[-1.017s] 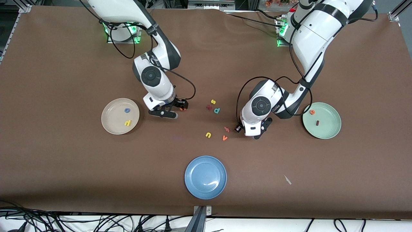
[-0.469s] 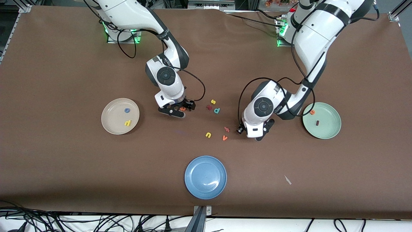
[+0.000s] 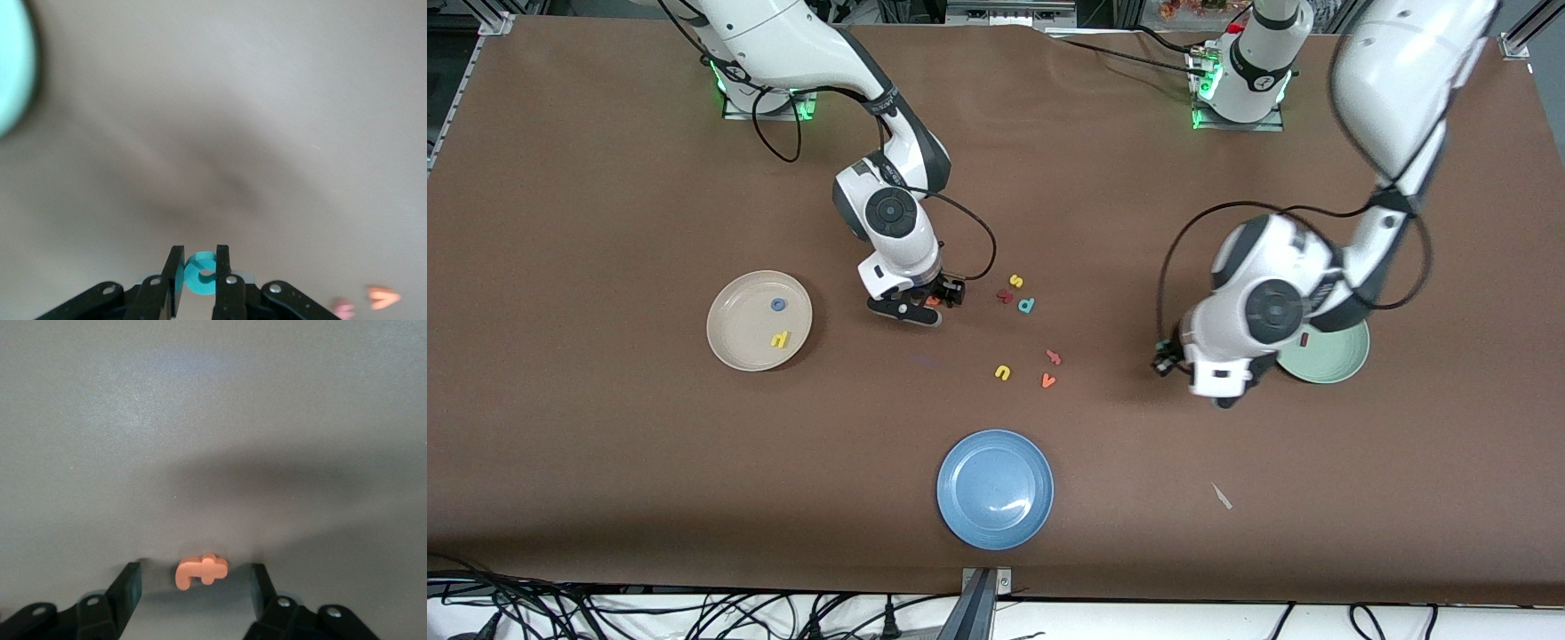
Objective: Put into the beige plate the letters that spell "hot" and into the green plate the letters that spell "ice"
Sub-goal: 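Carry the orange letter to the cream plate while the left gripper carries cyan letter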
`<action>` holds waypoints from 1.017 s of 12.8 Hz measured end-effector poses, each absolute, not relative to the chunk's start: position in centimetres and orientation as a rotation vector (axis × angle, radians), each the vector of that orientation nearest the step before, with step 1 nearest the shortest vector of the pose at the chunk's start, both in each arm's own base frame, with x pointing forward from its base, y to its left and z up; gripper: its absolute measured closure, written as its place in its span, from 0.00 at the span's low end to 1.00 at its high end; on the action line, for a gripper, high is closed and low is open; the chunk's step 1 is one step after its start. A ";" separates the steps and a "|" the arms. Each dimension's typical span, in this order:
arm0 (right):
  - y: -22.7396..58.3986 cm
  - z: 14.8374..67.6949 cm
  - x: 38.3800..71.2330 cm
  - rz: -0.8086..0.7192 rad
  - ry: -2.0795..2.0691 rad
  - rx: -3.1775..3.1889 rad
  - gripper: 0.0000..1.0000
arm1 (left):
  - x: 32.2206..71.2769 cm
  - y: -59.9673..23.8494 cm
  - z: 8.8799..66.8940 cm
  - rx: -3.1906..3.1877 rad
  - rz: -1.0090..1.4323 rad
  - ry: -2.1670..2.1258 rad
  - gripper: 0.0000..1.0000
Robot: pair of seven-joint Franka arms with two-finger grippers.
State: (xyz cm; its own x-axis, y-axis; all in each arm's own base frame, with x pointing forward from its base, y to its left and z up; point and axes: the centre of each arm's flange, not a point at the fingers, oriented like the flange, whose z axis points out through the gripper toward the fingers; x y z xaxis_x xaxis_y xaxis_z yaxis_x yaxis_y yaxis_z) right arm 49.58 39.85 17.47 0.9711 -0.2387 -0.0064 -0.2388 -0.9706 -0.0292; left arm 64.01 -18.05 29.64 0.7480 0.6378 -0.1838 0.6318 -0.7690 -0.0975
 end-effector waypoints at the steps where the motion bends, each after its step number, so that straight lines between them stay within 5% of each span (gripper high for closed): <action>1: 39.9 17.3 49.5 0.001 0.368 -3.093 0.36 | 64.1 -14.8 30.7 -2.923 0.365 -0.957 0.80; 2: 39.9 17.3 49.5 -0.002 0.364 -3.094 0.36 | 64.2 -11.2 31.4 -2.940 0.410 -0.858 0.80; 5: 39.9 17.6 49.6 -0.014 0.357 -3.096 0.62 | 63.8 -1.1 31.4 -2.996 0.541 -0.611 0.80; 10: 39.6 17.9 50.1 -0.031 0.352 -3.100 0.67 | 61.5 10.5 26.2 -3.020 0.664 -0.361 0.80; 13: 35.4 21.4 53.6 -0.007 0.298 -3.124 0.67 | 60.7 12.3 21.6 -3.036 0.689 -0.330 0.80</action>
State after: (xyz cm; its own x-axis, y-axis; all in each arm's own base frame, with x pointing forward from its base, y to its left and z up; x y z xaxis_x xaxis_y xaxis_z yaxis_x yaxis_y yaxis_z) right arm 53.58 35.40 21.36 0.9819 -0.1891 0.0040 -0.1891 -0.9819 -0.0038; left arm 60.70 12.25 21.58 0.8809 0.2068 -0.4257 0.2018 -0.9777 -0.0575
